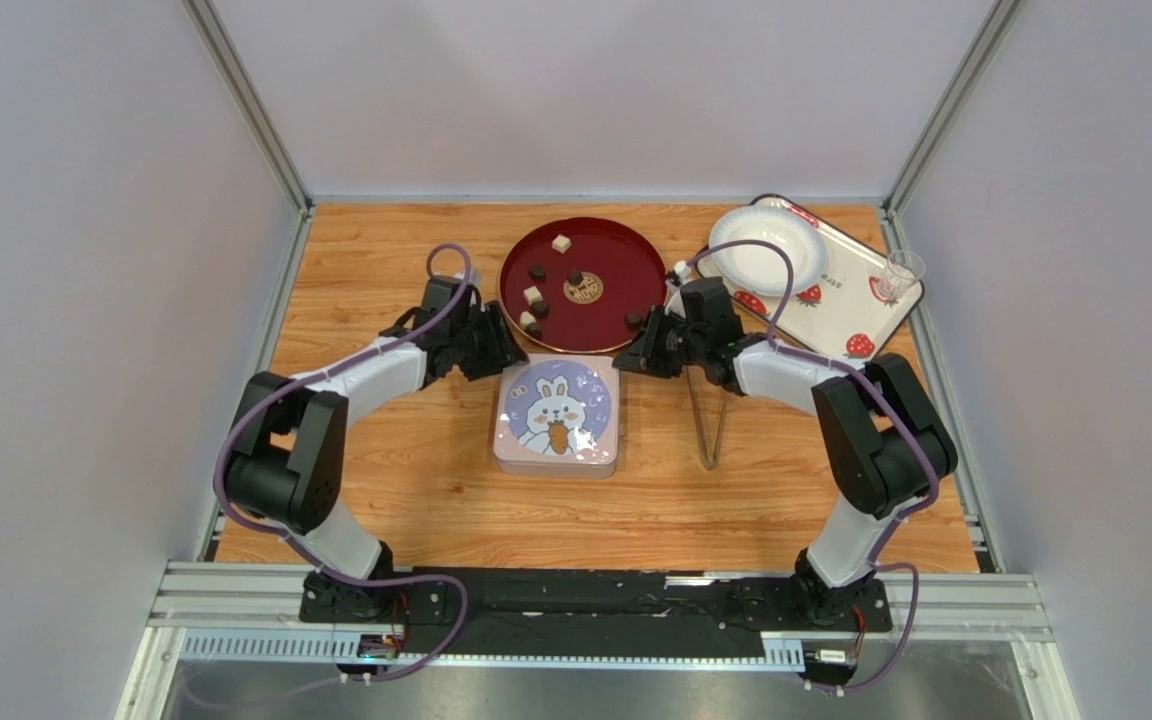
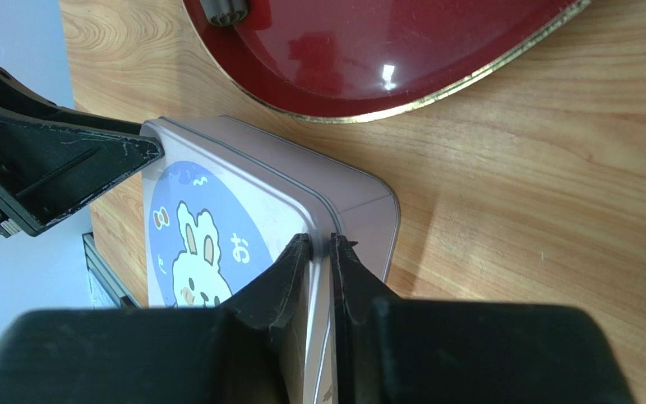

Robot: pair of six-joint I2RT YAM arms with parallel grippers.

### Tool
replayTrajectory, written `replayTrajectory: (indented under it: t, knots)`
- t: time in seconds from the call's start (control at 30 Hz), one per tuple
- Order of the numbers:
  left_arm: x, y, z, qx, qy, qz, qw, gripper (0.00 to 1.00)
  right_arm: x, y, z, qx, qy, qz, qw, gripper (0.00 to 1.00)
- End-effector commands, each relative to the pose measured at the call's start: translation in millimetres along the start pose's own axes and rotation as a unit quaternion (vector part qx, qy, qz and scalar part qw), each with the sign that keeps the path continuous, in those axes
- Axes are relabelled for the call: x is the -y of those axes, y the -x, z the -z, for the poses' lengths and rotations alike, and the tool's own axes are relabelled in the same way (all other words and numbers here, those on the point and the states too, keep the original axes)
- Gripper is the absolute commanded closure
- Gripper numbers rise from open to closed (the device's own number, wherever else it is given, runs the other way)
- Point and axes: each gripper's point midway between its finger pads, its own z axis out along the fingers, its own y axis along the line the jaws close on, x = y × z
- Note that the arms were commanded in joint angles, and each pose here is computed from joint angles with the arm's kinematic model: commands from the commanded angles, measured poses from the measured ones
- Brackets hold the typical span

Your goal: Pack the chocolate

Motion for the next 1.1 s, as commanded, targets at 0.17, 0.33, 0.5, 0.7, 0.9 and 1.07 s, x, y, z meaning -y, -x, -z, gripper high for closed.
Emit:
replayTrajectory:
  t: [0.17, 0.33, 0.5, 0.7, 0.9, 1.07]
  knots:
    - [-16.6, -48.5, 23.4, -0.039, 0.027, 0.023, 0.999, 0.49, 16.4, -39.5, 20.8, -0.041, -0.042, 0.007, 0.998, 0.82]
    - [12.9, -1.7, 71.4, 0.040, 0.014, -0.005, 0.999, 0.31, -15.3, -13.9, 43.7, -0.004, -0.024, 0.029, 0.999, 0.63]
    - [15.5, -16.3, 111.3, 0.050, -0.004, -0.018, 0.999, 0.23, -33.8, -29.2, 80.3, 0.005, 0.001, 0.020, 1.000, 0.43]
    - [-1.4, -81.2, 123.6, -0.006, -0.038, -0.006, 0.999, 0.24, -37.0, -99.4, 94.8, -0.050, 0.022, 0.011, 0.998, 0.40]
    - [-11.7, -101.8, 118.2, -0.016, -0.049, 0.004, 0.999, 0.27, -32.4, -125.2, 91.0, -0.056, 0.028, -0.010, 0.998, 0.41]
    - [-14.1, -105.0, 103.6, -0.025, -0.050, 0.012, 0.998, 0.31, -30.8, -127.4, 82.7, -0.062, 0.030, -0.017, 0.997, 0.43]
